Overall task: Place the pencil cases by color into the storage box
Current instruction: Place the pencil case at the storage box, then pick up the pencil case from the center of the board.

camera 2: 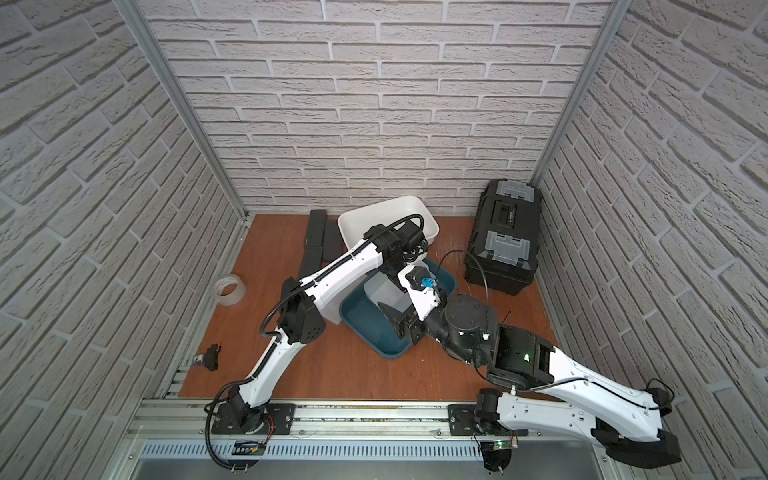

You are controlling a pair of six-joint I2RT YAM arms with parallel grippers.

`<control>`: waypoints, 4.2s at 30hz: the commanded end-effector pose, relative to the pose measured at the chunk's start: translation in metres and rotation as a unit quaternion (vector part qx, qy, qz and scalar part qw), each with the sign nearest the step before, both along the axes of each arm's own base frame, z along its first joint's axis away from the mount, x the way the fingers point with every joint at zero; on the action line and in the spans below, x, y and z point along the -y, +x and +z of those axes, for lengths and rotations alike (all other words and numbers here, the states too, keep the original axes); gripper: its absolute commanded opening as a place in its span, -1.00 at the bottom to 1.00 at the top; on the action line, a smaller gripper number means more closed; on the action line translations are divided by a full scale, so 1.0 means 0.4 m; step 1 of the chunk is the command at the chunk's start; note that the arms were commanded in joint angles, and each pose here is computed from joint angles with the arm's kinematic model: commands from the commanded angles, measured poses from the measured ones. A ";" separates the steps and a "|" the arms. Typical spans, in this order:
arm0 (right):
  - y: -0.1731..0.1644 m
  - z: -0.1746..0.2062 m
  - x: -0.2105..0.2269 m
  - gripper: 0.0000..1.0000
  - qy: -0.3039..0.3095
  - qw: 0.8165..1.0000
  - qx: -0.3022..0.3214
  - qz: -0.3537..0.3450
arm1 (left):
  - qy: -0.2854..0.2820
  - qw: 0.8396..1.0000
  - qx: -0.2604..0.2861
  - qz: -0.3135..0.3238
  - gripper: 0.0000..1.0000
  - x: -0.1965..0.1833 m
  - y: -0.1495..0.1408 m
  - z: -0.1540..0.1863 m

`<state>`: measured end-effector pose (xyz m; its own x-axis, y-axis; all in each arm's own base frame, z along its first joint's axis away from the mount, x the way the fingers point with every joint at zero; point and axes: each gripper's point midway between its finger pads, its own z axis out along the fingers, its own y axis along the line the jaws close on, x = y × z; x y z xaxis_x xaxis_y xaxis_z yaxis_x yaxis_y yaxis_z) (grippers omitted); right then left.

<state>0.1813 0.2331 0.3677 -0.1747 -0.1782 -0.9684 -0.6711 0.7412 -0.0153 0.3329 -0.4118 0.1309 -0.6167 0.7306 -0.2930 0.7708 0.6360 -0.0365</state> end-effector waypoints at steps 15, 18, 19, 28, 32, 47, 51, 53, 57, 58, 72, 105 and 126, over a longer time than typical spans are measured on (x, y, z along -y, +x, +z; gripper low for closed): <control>-0.012 -0.023 -0.048 0.50 -0.012 1.000 0.001 0.022 | 0.014 1.000 0.002 0.019 0.24 0.018 0.063 -0.121; -0.011 -0.028 -0.059 0.50 -0.016 1.000 0.000 0.025 | -0.004 1.000 0.012 0.026 0.32 0.030 0.085 -0.109; -0.009 -0.031 -0.062 0.50 -0.017 1.000 0.000 0.025 | -0.011 0.999 0.016 0.030 0.34 0.035 0.095 -0.104; -0.004 -0.040 -0.067 0.51 -0.025 0.999 0.001 0.020 | -0.083 0.996 0.040 0.017 0.93 0.089 0.141 -0.039; -0.005 -0.034 -0.060 0.51 -0.022 1.000 0.004 0.018 | -0.095 0.994 0.040 0.025 0.96 0.066 0.166 -0.016; 0.019 -0.073 -0.096 0.54 -0.022 1.000 0.009 0.008 | -0.164 0.950 0.151 0.220 0.96 -0.386 0.359 0.359; 0.052 -0.116 -0.146 0.55 -0.035 0.999 -0.001 -0.005 | -0.070 0.939 0.144 0.303 0.96 -0.617 0.355 0.307; 0.071 -0.148 -0.196 0.55 -0.051 0.999 -0.017 0.001 | -0.032 0.933 0.134 0.332 0.96 -0.712 0.336 0.271; 0.142 -0.227 -0.300 0.55 -0.065 0.995 -0.077 0.015 | 0.015 0.929 0.091 0.359 0.96 -0.812 0.293 0.195; 0.162 -0.251 -0.328 0.55 -0.067 0.992 -0.101 0.022 | 0.025 0.927 0.083 0.364 0.96 -0.829 0.283 0.177; 0.254 -0.488 -0.454 0.52 -0.141 0.967 -0.212 0.029 | 0.025 0.938 -0.009 0.346 0.85 -0.825 0.184 0.012; 0.294 -0.469 -0.257 0.53 -0.094 0.980 -0.177 0.000 | 0.046 0.987 -0.057 0.142 0.79 -0.627 0.130 -0.194; 0.285 -0.464 -0.236 0.52 -0.091 0.980 -0.174 -0.009 | 0.100 0.975 -0.094 0.176 0.76 -0.695 0.123 -0.227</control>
<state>0.2935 0.3298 0.1710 -0.5175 -0.3649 -0.7740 -0.6501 0.7558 0.0783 0.3860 -0.1419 0.0438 -0.8609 0.5035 -0.0730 0.5056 0.8626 -0.0138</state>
